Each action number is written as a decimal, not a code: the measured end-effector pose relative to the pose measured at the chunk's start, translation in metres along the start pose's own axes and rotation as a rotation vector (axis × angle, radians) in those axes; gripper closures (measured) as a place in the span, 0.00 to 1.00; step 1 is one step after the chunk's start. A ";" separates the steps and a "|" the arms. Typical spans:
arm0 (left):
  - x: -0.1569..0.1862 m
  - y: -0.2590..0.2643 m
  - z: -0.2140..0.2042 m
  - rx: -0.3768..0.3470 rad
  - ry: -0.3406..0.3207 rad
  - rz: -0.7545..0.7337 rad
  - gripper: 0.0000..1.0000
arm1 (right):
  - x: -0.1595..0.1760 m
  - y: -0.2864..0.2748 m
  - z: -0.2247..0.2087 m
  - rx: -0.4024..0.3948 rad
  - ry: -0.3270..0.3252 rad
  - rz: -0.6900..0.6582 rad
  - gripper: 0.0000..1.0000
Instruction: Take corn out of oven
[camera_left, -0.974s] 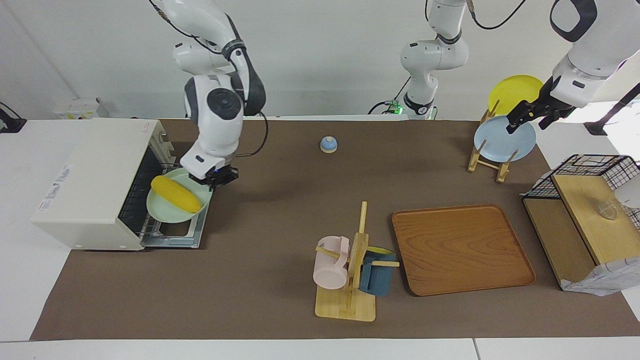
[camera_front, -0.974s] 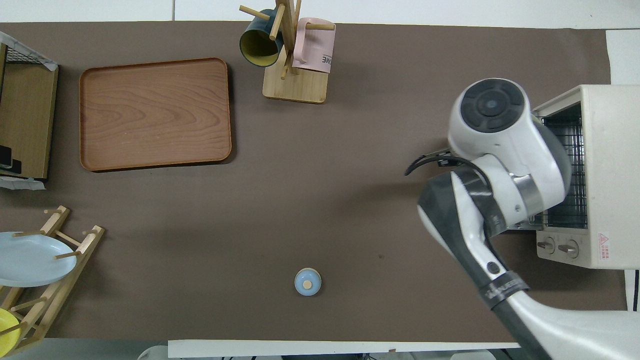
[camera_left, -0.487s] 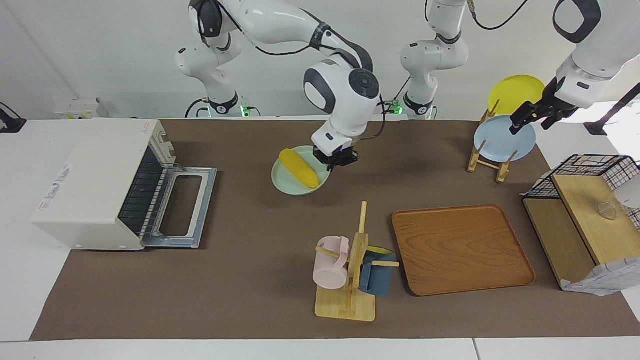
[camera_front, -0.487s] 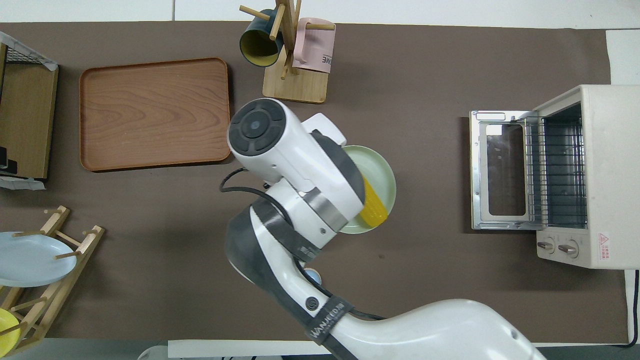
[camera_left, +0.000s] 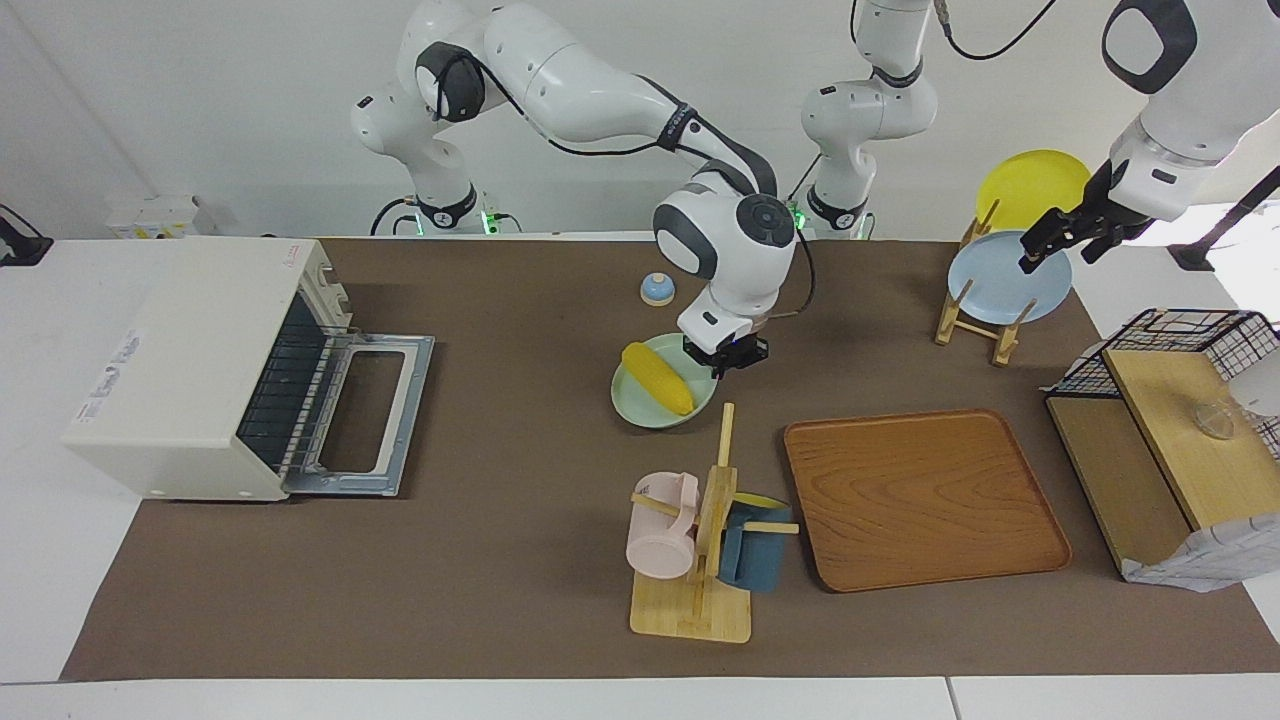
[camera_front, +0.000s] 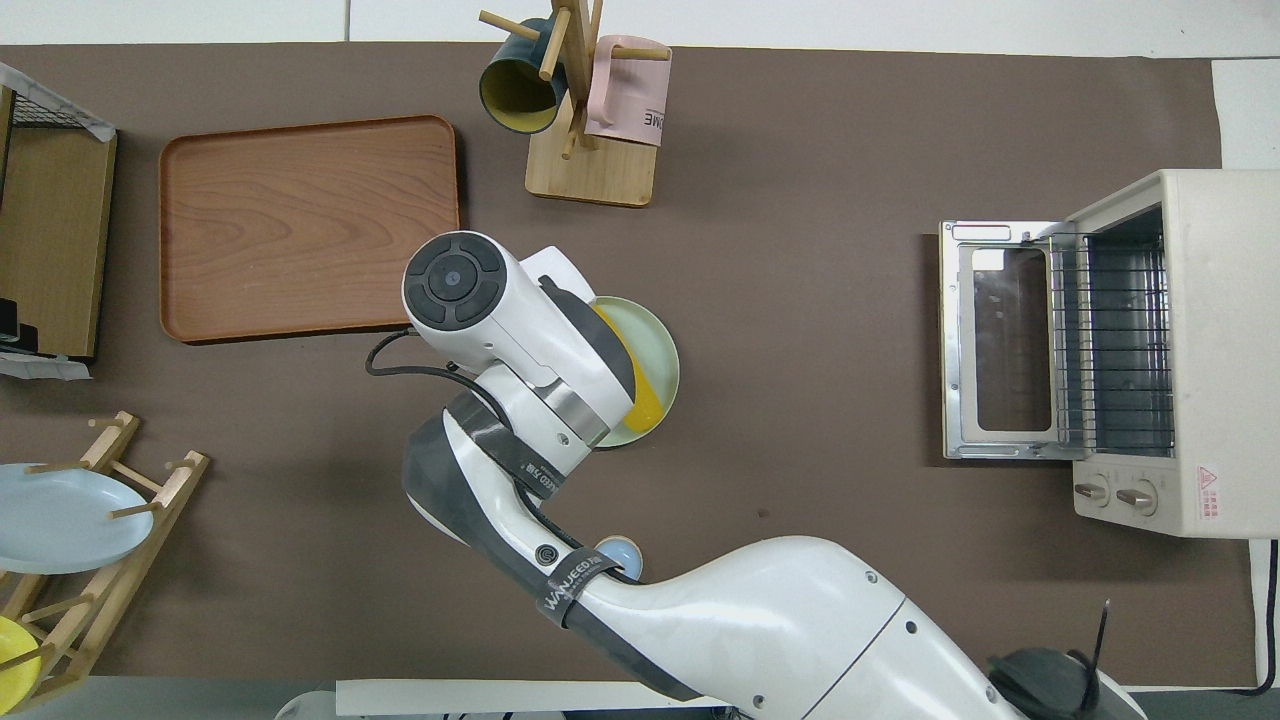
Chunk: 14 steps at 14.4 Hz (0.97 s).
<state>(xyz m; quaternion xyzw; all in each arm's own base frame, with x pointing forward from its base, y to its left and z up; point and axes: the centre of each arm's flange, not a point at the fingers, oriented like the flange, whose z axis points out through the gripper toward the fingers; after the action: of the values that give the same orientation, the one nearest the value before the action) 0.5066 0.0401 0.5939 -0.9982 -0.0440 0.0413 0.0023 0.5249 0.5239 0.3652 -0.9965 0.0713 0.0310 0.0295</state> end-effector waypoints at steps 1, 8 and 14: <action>-0.001 0.002 0.004 0.000 0.009 -0.029 0.00 | 0.002 -0.003 -0.008 0.026 0.011 0.007 0.63; -0.036 0.205 0.121 -0.019 0.093 -0.332 0.00 | 0.085 0.177 -0.123 -0.054 0.020 -0.047 0.75; -0.098 0.426 0.239 -0.079 0.111 -0.594 0.00 | 0.098 0.355 -0.009 -0.252 -0.021 -0.134 0.99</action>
<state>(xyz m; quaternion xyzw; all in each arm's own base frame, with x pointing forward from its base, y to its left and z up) 0.4265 -0.3926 0.3604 -0.9417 -0.3354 -0.0177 -0.0221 0.5707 0.1593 0.3489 -0.9945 -0.0003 0.0481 -0.0933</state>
